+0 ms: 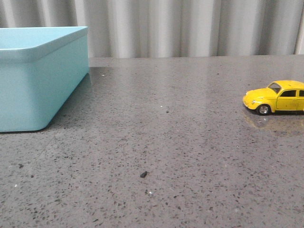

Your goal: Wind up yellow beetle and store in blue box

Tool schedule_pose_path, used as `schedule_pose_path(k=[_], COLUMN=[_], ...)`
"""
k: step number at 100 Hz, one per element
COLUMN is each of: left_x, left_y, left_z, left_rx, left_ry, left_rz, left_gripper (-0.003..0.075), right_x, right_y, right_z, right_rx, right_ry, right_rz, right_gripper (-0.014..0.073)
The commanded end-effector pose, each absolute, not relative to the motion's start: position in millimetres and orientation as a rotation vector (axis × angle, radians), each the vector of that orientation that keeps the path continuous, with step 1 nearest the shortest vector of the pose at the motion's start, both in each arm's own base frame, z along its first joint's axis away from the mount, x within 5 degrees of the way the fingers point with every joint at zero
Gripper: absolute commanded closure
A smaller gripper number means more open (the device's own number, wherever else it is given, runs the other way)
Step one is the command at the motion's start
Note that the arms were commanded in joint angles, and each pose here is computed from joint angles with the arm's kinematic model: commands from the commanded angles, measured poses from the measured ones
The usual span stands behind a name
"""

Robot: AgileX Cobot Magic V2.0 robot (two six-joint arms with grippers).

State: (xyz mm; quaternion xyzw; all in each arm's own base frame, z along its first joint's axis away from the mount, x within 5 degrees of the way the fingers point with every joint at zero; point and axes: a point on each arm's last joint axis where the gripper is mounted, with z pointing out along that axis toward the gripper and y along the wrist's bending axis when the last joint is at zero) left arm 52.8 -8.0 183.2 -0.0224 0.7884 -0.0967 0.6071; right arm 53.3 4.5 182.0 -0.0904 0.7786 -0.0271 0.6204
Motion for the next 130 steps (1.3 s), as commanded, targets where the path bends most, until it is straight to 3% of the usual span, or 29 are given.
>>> schedule_pose_path(k=[1,15,26,27,30,47,62,73,84,108,116,130], left_x=[53.0,53.7,53.9,53.9,53.9,54.2,53.1,49.1,46.4,57.6,62.1,62.0], left_y=[-9.5,-12.5,-11.8,-11.5,-11.3,-8.6,-7.2,-7.4,-9.6,-17.3,-19.9,-22.4], left_z=[182.5,194.9,200.3,200.9,201.4,203.9,212.3,231.6,256.3,304.1,320.3,339.0], left_rx=[-0.101,-0.367,-0.557,-0.575,-0.601,-0.624,-0.603,-0.474,-0.3,-0.025,0.059,0.109], left_ry=[1.746,1.597,1.504,1.493,1.48,1.437,1.404,1.388,1.429,1.708,1.763,1.718], left_rz=[-0.301,-0.625,-0.828,-0.844,-0.871,-0.87,-0.851,-0.752,-0.596,-0.364,-0.321,-0.341], left_gripper=[0.0741,0.0741,0.0741,0.0741,0.0741,0.0741,0.0741,0.0741,0.0741,0.0741,0.0741,0.0741], right_x=[53.4,53.6,53.5,55.3,55.1,54.6,52.8,47.4,44.2,70.5,89.0,126.8], right_y=[3.7,1.2,3.8,2.7,2.5,-1.6,-3.9,-1.5,4.8,15.1,20.2,29.9], right_z=[176.8,177.1,177.1,202.5,204.8,209.9,219.2,243.3,270.3,319.1,332.0,346.8], right_rx=[-0.211,-0.27,-0.207,-0.151,-0.114,0.272,0.343,0.304,0.182,0.082,0.036,-0.075], right_ry=[1.77,1.762,1.768,1.491,1.469,1.398,1.342,1.306,1.355,1.578,1.715,2.018], right_rz=[-0.084,-0.171,-0.079,-0.084,-0.05,0.319,0.378,0.395,0.354,0.358,0.366,0.385], right_gripper=[0.0657,0.0657,0.0657,0.0657,0.0657,0.0657,0.0657,0.0657,0.0657,0.0657,0.0656,0.0656])
